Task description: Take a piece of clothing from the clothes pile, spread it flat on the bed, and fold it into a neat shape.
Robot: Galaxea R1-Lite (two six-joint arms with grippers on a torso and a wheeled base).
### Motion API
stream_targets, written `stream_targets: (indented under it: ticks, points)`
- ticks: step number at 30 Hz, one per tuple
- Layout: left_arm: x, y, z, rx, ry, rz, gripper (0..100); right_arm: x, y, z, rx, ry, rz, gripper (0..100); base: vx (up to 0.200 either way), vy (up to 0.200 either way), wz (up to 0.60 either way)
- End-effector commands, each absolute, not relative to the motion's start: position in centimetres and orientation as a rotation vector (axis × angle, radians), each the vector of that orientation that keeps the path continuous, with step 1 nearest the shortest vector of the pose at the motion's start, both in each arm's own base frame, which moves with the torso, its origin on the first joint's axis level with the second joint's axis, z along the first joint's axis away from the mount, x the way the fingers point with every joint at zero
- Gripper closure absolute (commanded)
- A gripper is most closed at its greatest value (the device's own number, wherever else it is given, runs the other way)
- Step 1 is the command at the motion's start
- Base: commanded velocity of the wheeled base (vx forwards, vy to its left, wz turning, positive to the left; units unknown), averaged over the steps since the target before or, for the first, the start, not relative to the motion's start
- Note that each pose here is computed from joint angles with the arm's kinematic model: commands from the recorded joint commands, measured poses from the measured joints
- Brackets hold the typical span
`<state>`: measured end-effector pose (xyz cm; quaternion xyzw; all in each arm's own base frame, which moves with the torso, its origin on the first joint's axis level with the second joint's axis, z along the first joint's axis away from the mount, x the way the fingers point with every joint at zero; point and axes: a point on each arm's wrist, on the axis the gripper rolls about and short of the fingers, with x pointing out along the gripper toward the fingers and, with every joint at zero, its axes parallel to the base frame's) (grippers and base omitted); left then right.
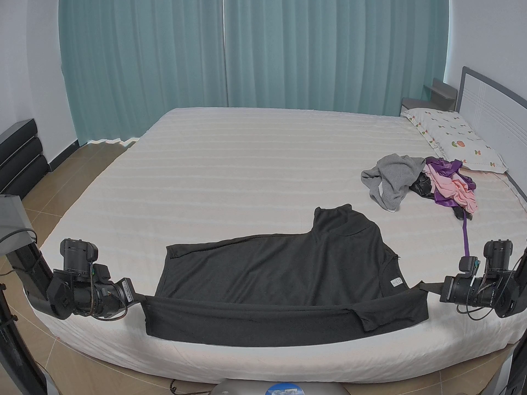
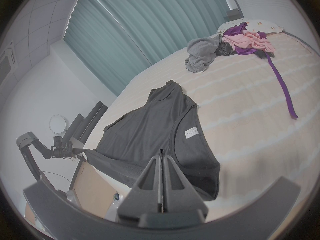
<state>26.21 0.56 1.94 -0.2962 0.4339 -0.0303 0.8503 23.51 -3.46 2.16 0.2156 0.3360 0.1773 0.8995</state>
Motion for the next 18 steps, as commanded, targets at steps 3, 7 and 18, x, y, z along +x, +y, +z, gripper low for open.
stream_targets:
  ticks: [3, 7, 18]
  points:
    - [28.2, 0.7, 0.1, -0.629, 0.943, -0.055, 100, 25.8, -3.1, 0.9, 0.46, 0.717, 0.373, 100, 0.0, 0.0, 0.0]
    - [28.7, 0.6, 0.1, -0.628, 0.935, -0.058, 100, 26.4, -3.1, 0.1, 0.457, 0.73, 0.359, 100, 0.0, 0.0, 0.0]
    - [30.2, 0.7, -1.1, -0.628, 0.941, -0.058, 100, 27.7, -3.0, -1.2, 0.484, 0.754, 0.353, 100, 0.0, 0.0, 0.0]
